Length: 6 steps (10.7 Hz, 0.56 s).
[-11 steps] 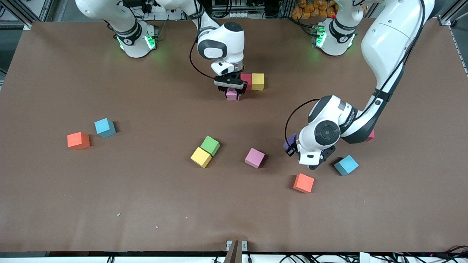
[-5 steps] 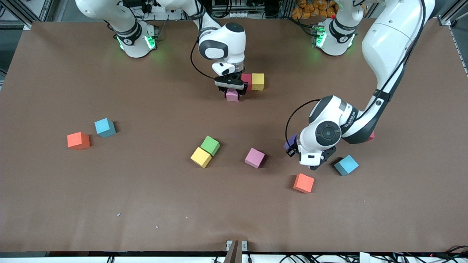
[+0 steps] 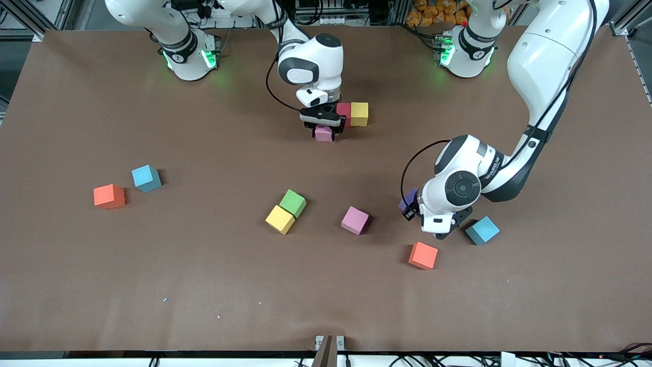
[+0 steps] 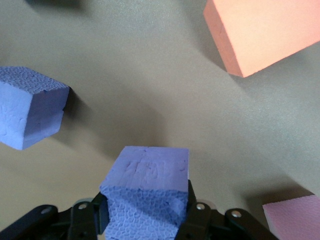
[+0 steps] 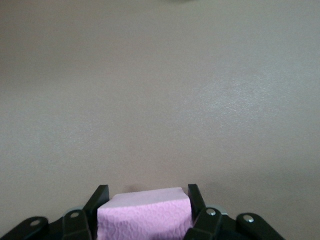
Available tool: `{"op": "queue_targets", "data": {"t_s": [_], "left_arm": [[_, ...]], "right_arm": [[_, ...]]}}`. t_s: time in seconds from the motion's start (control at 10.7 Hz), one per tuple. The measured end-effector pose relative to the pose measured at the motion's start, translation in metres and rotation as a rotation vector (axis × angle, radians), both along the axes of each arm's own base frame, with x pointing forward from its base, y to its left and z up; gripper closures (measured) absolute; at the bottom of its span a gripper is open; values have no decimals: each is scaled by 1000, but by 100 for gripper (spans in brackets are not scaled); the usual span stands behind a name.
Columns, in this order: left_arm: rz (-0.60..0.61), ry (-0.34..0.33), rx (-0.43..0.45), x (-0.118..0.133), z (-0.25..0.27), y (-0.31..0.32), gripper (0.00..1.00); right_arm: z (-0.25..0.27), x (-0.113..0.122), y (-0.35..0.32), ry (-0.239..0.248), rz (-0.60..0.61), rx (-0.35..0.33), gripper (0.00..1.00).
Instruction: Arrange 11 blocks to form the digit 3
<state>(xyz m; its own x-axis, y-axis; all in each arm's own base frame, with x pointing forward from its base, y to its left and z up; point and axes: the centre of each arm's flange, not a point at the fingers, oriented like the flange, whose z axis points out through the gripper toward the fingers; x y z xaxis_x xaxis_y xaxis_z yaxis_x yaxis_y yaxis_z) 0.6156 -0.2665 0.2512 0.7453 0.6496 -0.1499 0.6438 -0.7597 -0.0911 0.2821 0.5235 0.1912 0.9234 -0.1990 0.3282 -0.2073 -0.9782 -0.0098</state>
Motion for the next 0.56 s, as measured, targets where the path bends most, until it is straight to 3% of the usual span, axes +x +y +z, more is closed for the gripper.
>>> {"op": "queue_targets", "data": {"t_s": [0.56], "left_arm": [[-1, 0, 0, 0, 0, -1, 44]], "right_arm": [[9, 0, 10, -9, 20, 18, 28]]}}
